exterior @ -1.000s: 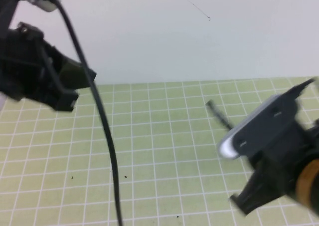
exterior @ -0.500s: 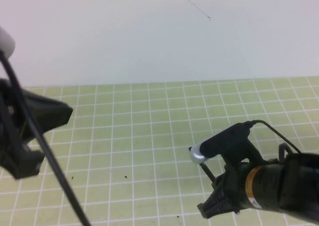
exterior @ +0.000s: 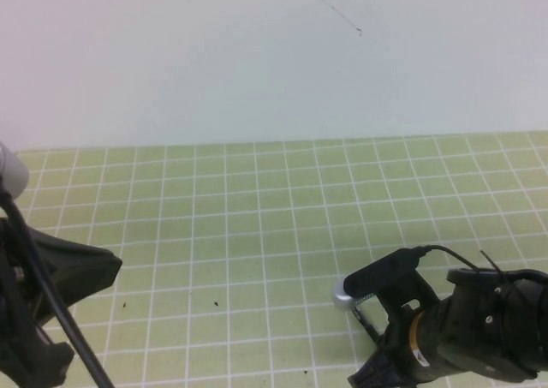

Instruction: Cap the pen

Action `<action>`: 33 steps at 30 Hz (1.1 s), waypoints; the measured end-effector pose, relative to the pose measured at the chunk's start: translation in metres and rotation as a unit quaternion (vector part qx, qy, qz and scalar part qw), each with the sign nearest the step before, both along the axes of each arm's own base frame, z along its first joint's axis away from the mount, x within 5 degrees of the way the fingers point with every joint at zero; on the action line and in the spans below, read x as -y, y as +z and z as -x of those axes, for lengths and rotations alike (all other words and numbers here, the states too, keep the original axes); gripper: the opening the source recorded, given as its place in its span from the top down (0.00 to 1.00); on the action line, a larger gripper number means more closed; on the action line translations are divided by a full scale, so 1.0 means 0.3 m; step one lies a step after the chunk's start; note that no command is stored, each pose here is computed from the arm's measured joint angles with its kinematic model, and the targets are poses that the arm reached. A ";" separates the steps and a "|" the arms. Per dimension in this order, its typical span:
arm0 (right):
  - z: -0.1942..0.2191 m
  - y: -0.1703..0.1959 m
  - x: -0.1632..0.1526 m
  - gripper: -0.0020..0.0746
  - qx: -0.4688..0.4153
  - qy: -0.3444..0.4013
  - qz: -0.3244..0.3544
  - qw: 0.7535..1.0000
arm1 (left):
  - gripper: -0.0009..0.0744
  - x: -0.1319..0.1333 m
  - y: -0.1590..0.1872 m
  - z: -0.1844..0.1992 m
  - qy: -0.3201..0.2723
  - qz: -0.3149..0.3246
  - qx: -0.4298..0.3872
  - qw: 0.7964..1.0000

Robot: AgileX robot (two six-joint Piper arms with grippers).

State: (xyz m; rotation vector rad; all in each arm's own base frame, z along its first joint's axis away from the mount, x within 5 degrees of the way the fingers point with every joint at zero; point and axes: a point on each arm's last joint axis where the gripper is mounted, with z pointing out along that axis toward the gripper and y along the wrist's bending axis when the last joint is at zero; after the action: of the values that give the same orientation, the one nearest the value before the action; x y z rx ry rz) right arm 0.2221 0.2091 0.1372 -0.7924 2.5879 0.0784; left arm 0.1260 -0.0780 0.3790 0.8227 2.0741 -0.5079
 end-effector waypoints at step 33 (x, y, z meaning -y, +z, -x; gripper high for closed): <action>0.071 0.374 0.099 0.78 0.164 0.129 -0.002 0.978 | 0.99 0.037 0.020 0.028 -0.043 0.073 -0.032 0.996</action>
State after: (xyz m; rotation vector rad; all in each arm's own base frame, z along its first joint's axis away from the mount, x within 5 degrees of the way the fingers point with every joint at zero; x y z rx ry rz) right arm 0.2008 0.1793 0.2494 -1.0401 2.1663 0.0270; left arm 0.1177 -0.0892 0.3849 0.8201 2.0385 -0.7325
